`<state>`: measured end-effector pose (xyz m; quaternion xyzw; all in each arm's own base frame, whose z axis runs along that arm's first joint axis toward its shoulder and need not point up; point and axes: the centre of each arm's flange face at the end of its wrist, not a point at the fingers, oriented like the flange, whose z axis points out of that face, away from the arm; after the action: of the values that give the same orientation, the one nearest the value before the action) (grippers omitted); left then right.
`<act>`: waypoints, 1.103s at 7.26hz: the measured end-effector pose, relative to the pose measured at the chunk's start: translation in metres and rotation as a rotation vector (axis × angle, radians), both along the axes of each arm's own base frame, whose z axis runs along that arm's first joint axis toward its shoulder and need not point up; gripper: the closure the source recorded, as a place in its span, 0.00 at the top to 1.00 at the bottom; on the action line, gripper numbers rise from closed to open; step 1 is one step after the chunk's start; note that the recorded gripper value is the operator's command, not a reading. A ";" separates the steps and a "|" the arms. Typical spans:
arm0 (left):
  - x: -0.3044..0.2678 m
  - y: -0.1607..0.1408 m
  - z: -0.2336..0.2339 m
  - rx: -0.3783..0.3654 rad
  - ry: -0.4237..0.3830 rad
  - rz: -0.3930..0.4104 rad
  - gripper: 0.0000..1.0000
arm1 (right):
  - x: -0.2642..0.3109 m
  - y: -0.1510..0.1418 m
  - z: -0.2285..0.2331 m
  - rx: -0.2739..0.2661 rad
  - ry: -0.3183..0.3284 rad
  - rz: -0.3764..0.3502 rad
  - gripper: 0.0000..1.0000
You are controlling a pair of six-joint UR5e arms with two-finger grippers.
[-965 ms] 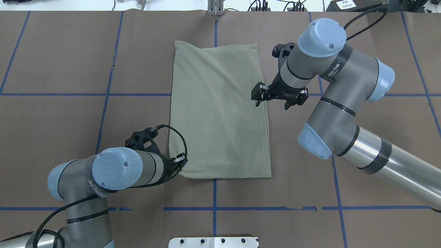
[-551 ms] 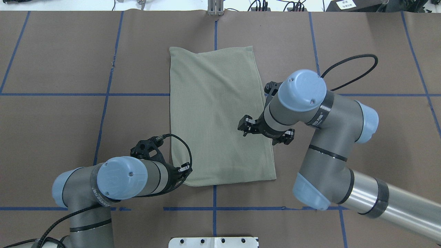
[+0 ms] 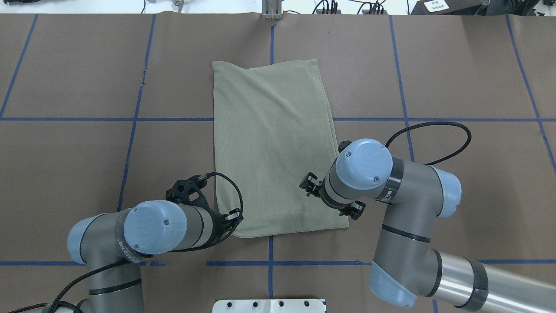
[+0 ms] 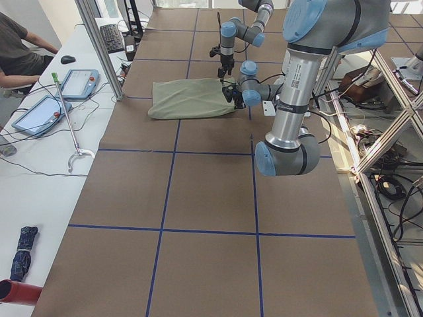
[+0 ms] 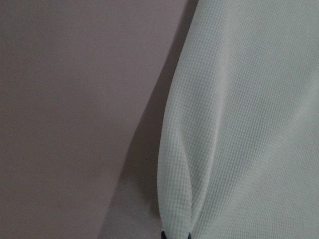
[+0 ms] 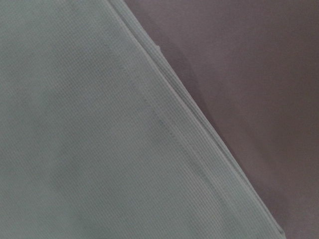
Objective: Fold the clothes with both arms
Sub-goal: 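Lower both grippers onto the two near corners of the shirt, then grasp the near corners with the left and right grippers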
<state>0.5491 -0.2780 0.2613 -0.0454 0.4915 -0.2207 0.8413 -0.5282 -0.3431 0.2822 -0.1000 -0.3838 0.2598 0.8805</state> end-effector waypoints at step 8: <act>0.001 0.001 -0.007 0.003 0.012 0.002 0.00 | -0.033 0.053 0.020 0.005 0.052 -0.026 0.87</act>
<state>0.5498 -0.2773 0.2541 -0.0461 0.4969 -0.2188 0.8385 -0.5614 -0.2899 0.3026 -0.0960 -0.3602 0.2498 0.8937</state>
